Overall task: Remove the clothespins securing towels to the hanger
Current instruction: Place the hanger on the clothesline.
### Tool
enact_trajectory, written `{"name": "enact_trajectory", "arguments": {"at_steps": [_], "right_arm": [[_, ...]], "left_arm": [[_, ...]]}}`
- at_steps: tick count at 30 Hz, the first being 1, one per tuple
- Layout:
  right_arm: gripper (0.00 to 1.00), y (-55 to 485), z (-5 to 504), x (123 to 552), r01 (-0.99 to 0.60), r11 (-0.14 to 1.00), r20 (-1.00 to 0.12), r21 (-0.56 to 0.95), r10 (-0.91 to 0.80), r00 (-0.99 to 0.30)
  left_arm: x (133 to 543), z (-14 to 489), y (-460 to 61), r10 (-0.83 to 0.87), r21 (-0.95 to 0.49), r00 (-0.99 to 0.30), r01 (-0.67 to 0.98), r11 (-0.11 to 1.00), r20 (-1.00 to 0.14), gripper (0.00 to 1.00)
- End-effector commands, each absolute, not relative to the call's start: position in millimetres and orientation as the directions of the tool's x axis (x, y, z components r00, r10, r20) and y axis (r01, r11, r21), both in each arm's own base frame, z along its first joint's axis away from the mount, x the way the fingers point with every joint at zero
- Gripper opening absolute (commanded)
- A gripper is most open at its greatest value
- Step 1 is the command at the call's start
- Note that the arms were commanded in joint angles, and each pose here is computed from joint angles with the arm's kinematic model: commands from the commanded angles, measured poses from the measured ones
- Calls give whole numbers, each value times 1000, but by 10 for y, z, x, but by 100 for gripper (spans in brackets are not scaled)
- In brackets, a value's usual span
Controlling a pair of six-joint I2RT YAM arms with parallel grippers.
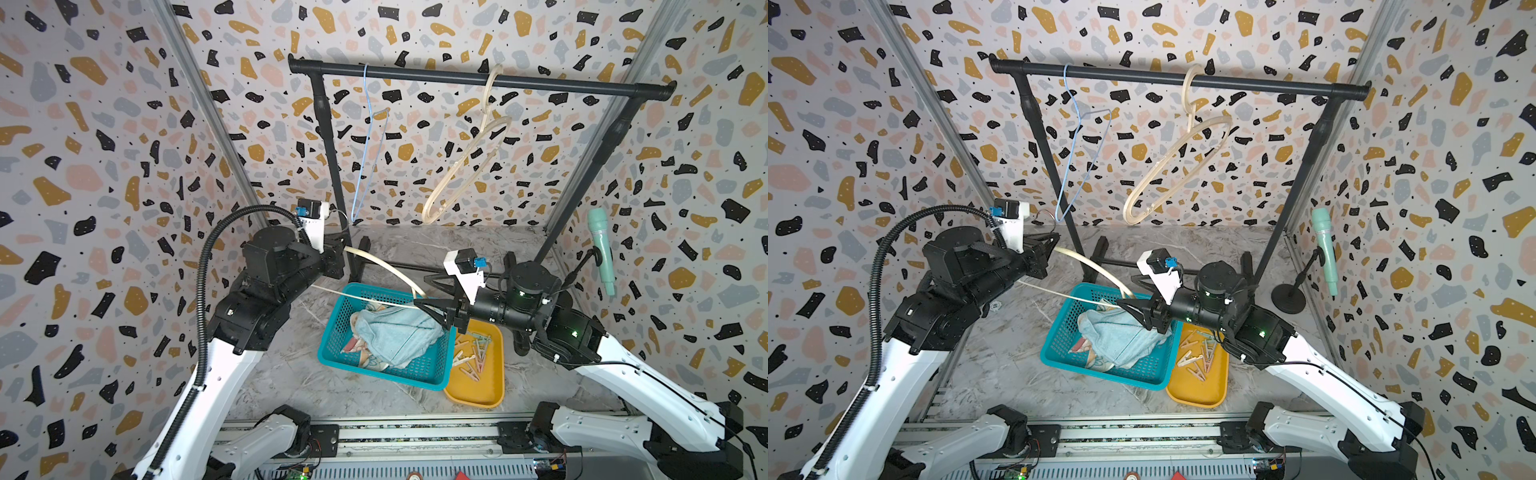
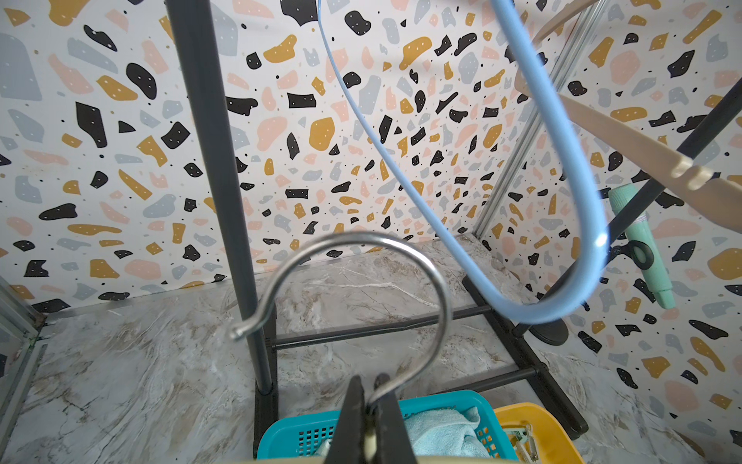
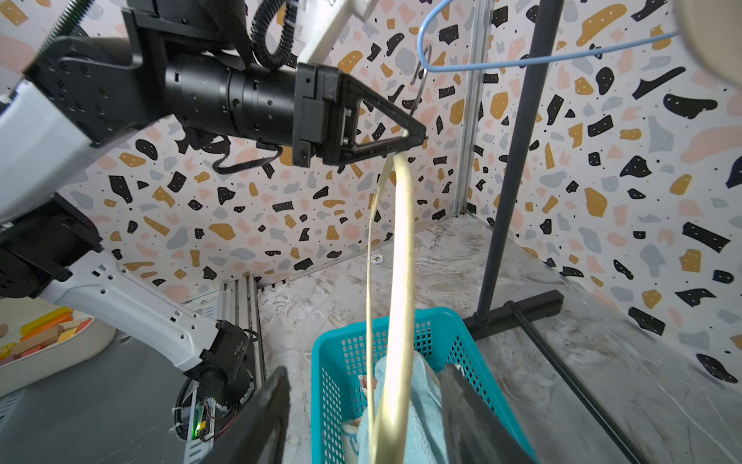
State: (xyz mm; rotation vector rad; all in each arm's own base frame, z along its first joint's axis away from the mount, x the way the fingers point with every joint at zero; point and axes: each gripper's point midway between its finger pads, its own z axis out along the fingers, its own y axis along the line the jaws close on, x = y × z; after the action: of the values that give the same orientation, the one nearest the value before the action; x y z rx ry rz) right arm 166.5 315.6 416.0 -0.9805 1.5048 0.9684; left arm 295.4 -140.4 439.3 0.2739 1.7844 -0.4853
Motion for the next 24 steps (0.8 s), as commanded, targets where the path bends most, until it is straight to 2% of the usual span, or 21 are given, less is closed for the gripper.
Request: {"name": "enact_trajectory", "arguments": {"at_steps": [1, 15, 21, 24], "right_arm": [[60, 3185, 4191, 1677, -939, 337, -988, 69, -105, -110], [45, 3338, 4060, 1714, -950, 304, -984, 73, -133, -119], [34, 3376, 4037, 1743, -950, 305, -983, 71, -140, -118], [34, 3385, 4038, 1750, -950, 305, -983, 69, -139, -116]], "left_arm": [[2896, 4712, -1393, -107, -181, -185, 452, 873, -977, 0], [2892, 4719, -1402, -114, -186, -182, 456, 870, -977, 0], [2883, 4732, -1405, -120, -189, -176, 460, 867, -977, 0], [2879, 4730, -1404, -121, -190, -176, 461, 867, -977, 0]]}}
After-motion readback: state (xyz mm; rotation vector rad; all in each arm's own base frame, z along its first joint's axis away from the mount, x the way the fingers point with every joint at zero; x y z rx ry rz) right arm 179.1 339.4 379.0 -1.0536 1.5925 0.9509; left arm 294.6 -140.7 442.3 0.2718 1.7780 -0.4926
